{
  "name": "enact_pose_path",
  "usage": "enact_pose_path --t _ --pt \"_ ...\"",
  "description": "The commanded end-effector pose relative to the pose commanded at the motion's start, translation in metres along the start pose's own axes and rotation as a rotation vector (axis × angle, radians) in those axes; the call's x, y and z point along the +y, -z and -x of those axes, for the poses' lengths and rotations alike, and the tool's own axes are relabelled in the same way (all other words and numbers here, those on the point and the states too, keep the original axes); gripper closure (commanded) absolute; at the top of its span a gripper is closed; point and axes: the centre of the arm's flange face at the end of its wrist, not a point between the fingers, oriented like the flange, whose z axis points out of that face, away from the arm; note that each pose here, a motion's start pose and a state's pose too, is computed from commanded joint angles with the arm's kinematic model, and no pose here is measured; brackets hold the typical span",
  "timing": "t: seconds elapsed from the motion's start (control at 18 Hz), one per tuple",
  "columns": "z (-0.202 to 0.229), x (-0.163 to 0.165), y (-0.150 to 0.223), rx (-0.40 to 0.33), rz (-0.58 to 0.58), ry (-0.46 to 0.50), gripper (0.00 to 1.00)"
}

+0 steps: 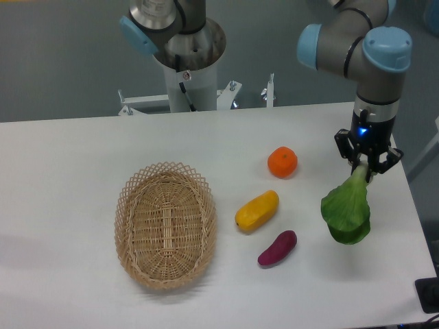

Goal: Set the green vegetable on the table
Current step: 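Hold the green bok choy in the gripper above the table, then lower the held bok choy onto the table beside the sweet potato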

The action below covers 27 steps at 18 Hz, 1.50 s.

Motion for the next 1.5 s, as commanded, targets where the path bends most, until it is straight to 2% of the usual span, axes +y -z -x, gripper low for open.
enact_pose_path --t 0.28,0.44,0.67,1.28,1.39,1.5 --pt "0.010 0.006 -0.047 -0.042 -0.001 0.001 0.69" --pt "0.010 0.009 -0.063 -0.035 -0.001 -0.001 0.69" --pt "0.018 -0.011 -0.088 -0.018 -0.009 -0.023 0.69" --pt "-0.004 -0.010 -0.114 0.043 -0.008 -0.011 0.69" --pt "-0.004 -0.010 -0.114 0.045 -0.008 -0.012 0.62" --pt "-0.003 -0.010 -0.113 0.042 -0.008 -0.008 0.32"
